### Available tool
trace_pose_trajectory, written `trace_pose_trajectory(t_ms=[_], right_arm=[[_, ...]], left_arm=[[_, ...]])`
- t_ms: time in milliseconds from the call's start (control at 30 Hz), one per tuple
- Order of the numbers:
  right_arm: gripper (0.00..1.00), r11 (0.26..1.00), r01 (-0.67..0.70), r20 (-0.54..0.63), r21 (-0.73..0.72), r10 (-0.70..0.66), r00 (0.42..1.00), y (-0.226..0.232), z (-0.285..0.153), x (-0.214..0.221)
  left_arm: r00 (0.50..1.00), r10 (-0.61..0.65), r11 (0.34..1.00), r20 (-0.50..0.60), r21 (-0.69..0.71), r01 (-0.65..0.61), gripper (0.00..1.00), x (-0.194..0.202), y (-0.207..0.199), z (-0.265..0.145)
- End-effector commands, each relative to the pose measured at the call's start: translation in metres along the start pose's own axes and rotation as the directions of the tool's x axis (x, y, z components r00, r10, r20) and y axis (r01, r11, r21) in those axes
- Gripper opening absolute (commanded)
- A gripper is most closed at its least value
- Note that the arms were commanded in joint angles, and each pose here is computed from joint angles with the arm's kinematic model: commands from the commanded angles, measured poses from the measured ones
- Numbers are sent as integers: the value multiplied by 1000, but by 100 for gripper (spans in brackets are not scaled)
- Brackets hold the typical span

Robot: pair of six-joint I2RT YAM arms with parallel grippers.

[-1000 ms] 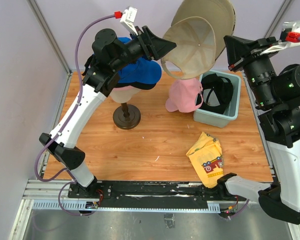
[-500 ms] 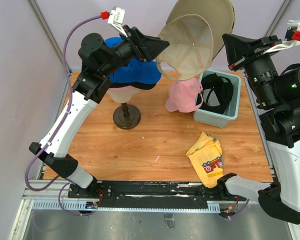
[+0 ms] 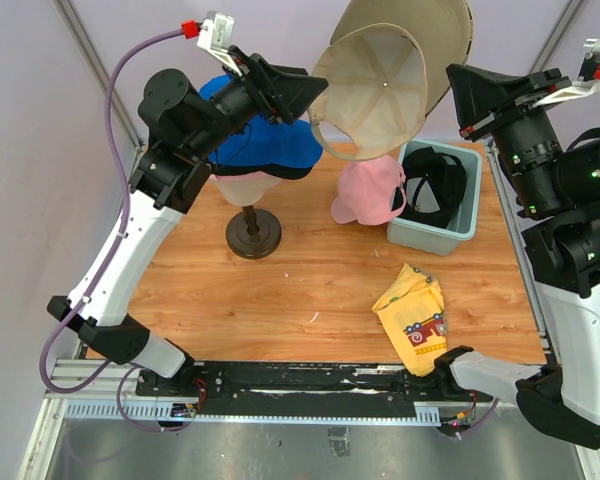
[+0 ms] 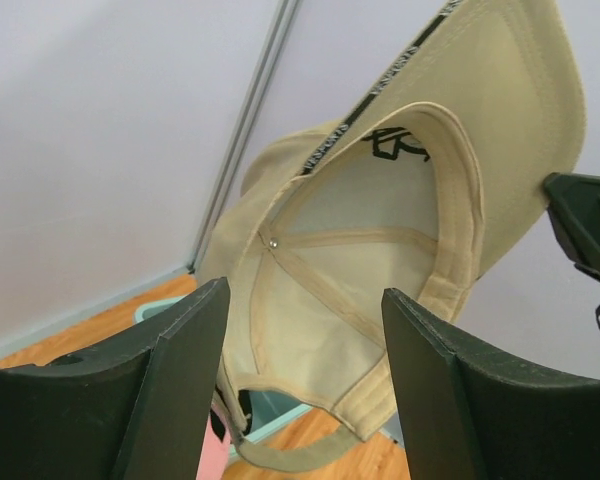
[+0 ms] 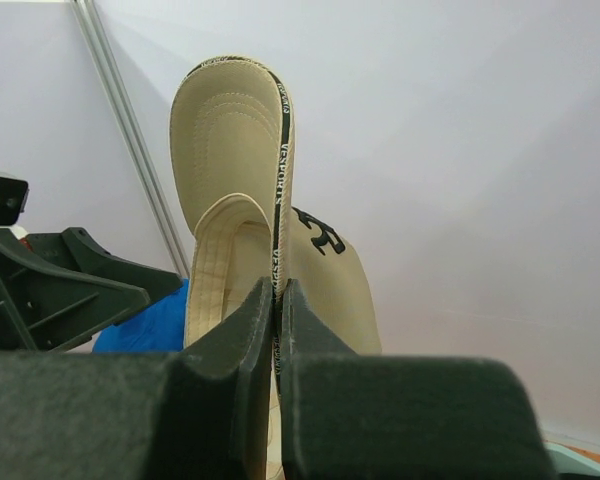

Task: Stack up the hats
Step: Stack the hat on the hat.

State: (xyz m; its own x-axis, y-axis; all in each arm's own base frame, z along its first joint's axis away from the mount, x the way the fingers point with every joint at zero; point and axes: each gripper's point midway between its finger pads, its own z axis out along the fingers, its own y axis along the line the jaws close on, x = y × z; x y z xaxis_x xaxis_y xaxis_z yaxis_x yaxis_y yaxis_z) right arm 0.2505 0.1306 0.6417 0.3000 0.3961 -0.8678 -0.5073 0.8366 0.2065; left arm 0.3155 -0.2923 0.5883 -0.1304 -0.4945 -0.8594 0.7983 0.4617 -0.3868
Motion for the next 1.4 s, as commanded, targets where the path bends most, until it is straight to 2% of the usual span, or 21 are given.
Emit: trace_pose_trajectory(t_ms=[0, 333, 400, 433, 467, 600, 633, 767, 833, 867, 967, 1067, 1233, 1367], right_arm=[[0, 994, -47, 112, -97, 58, 992, 25, -10, -43], [1, 967, -142, 86, -210, 163, 983, 47, -9, -45], [1, 959, -165, 75, -229, 187, 980, 51, -7, -43], [1, 956, -174, 69, -235, 195, 978, 52, -6, -41], [1, 953, -183, 64, -240, 204, 977, 53, -5, -40], [1, 943, -208, 53, -260, 229, 972, 57, -1, -37], [1, 941, -212, 50, -264, 233, 971, 58, 0, -37], [0, 941, -222, 30, -254, 237, 971, 56, 5, -29], [1, 946, -228, 12, -232, 237, 971, 52, 8, -20], [6, 949, -230, 1, -214, 236, 972, 48, 11, -13], [29, 954, -258, -26, -151, 257, 966, 35, 17, 5], [44, 940, -314, -53, -132, 309, 949, 30, 22, 15], [53, 893, -430, -90, -130, 421, 903, 34, 26, 25], [59, 812, -559, -128, -167, 544, 829, 44, 26, 33]], left_arm=[[999, 40, 999, 11, -23, -40, 68, -3, 3, 1], [999, 53, 999, -6, -11, -53, 69, 2, 5, 6], [998, 60, 998, -1, -3, -60, 67, 1, 3, 6], [998, 68, 998, 5, 5, -68, 62, -1, 1, 5], [997, 80, 997, 16, 11, -80, 54, -4, -1, 4], [987, 139, 990, 82, 5, -140, 5, -22, -6, -2], [983, 154, 988, 104, 0, -155, 1, -28, -7, -5], [954, 241, 971, 177, -43, -237, 1, -57, -15, -20], [929, 295, 956, 224, -80, -284, 0, -75, -19, -31], [913, 324, 946, 247, -103, -307, 0, -84, -21, -37], [853, 422, 906, 308, -179, -384, 0, -111, -30, -55], [773, 524, 851, 358, -255, -459, 0, -134, -42, -74], [654, 643, 766, 399, -351, -539, 0, -149, -54, -88], [558, 727, 687, 400, -416, -596, 0, -156, -67, -85]])
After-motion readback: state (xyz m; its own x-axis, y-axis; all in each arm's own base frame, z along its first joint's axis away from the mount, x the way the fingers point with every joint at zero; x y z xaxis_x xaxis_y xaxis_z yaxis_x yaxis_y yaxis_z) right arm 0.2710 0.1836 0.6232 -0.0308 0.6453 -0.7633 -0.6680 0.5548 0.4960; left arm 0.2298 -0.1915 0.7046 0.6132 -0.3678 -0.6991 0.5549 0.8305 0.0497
